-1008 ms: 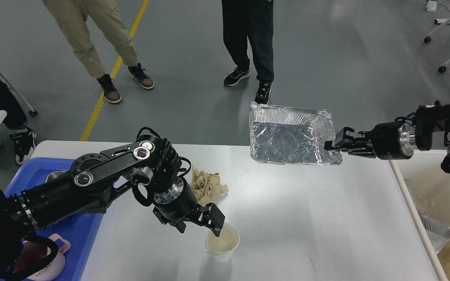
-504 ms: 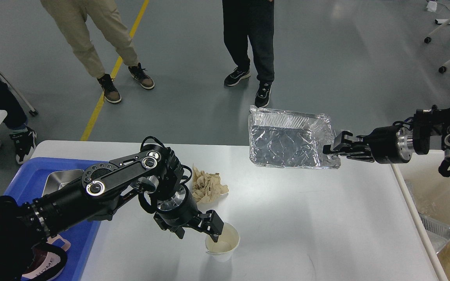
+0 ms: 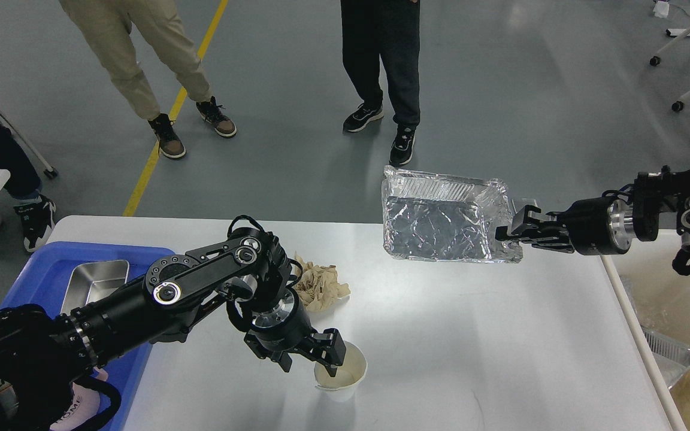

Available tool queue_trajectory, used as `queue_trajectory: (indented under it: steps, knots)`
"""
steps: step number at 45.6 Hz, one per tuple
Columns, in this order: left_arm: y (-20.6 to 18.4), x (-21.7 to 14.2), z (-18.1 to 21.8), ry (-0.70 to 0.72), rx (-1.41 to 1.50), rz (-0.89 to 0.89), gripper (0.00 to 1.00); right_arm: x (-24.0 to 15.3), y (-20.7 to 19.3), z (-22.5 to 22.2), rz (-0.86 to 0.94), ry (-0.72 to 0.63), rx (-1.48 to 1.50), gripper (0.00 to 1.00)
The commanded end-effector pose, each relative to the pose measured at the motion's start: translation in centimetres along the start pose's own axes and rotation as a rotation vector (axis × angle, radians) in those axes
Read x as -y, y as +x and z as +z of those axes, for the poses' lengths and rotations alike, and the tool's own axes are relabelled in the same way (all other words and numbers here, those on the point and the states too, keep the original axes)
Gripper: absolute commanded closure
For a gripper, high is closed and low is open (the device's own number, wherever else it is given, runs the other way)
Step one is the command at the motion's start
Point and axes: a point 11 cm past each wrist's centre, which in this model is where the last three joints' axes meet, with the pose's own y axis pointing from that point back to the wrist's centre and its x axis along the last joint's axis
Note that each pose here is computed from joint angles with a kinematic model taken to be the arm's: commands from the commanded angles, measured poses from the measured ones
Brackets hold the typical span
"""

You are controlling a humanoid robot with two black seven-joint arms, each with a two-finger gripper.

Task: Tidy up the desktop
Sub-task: 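Grasp the white paper cup with the left gripper, then lift the paper cup with the left gripper while lowering the foil tray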

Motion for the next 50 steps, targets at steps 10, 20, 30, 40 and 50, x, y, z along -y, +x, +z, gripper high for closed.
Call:
queue_trajectory:
  steps: [10, 20, 30, 40, 50]
  knots:
    - [-0.1, 0.4, -0.4, 0.020, -0.003, -0.004, 0.95, 0.1, -0.2, 0.2, -0.004, -0.001, 0.005, 1.00]
    - [0.1, 0.2, -0.6, 0.029, -0.003, 0.011, 1.00, 0.1, -0.2, 0.3, -0.004, -0.002, 0.006, 1.00]
    - [0.3, -0.5, -0.7, 0.017, -0.002, 0.021, 1.00, 0.0, -0.5, 0.7, -0.006, -0.010, 0.013, 1.00]
    - [0.1, -3.5, -3.2, 0.013, -0.012, 0.076, 1.00, 0.0, -0.5, 1.4, -0.002, -0.020, 0.034, 1.00]
    - [-1.9, -7.6, -7.5, -0.062, -0.099, 0.072, 1.00, 0.1, -1.3, 2.5, -0.013, -0.035, 0.061, 1.00]
